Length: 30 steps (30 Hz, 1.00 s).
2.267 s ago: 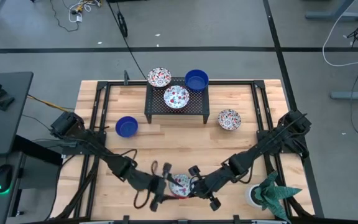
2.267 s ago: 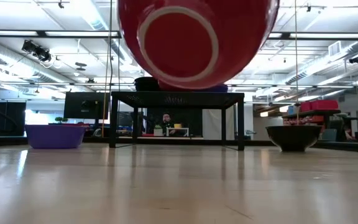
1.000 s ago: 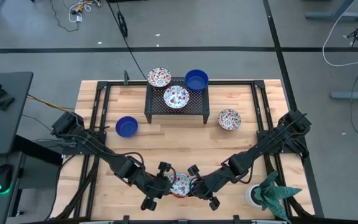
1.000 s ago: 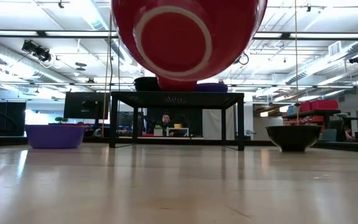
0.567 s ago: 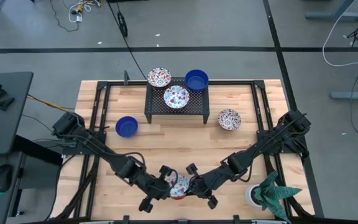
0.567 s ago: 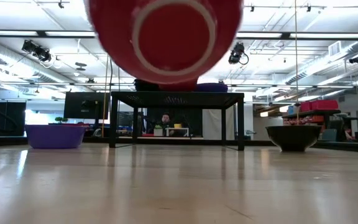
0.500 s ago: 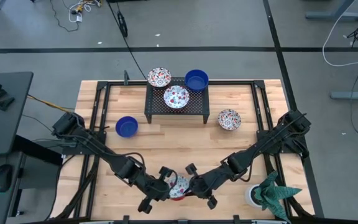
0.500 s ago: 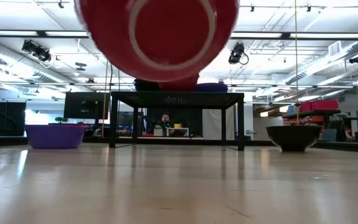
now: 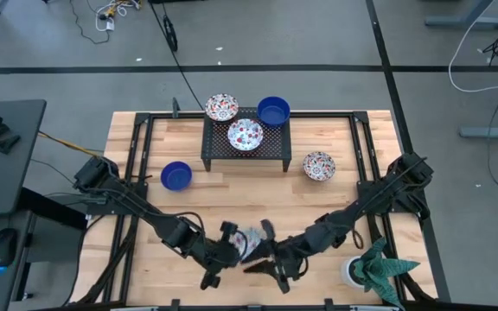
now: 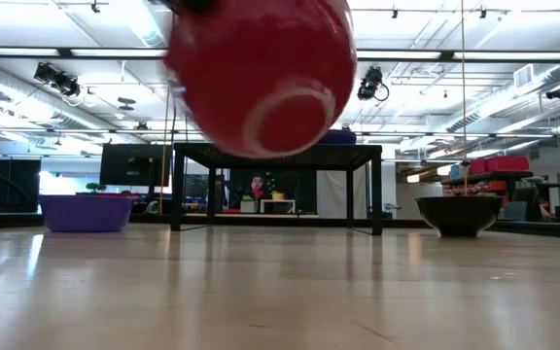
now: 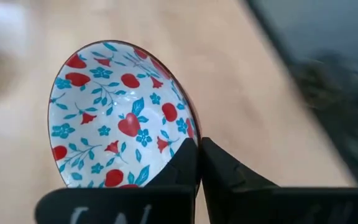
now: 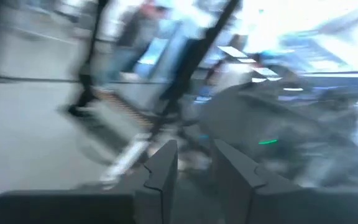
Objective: Pick & Place Mini bowls
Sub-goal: Stack the red bowl on the red bowl on the shelf
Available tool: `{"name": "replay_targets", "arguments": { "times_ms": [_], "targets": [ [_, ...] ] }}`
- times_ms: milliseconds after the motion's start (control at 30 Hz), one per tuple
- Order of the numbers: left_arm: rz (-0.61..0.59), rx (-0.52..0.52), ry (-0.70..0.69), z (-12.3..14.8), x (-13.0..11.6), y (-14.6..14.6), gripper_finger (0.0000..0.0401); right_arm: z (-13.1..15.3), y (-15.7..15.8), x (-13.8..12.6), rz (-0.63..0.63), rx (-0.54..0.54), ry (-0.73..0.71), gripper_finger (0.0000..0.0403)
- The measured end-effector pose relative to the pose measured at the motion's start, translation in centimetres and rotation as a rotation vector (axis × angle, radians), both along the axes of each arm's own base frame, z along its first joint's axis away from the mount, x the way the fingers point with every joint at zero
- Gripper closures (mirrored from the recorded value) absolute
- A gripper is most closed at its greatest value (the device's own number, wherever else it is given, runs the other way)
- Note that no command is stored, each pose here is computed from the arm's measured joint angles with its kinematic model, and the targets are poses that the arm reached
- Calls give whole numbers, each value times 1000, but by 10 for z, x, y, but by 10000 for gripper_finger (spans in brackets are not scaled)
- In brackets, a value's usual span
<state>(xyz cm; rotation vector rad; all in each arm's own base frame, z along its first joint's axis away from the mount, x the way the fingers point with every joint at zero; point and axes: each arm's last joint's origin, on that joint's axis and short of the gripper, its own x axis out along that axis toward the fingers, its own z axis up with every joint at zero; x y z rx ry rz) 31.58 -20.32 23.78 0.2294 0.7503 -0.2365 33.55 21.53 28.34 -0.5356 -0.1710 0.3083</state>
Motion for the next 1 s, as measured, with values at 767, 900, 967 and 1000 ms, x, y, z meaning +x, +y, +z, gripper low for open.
{"name": "replay_targets", "arguments": {
  "times_ms": [767,900,967,1000],
  "targets": [
    [523,359,16,106,27,109,393,-54,33,-63,-761,117,312,346],
    [497,353,46,121,34,142,391,-71,23,-70,-763,206,471,353],
    [492,359,53,126,38,160,391,-77,19,-73,-784,237,530,355],
    [493,370,62,127,39,168,391,-78,17,-75,-799,252,542,357]
  ]
}}
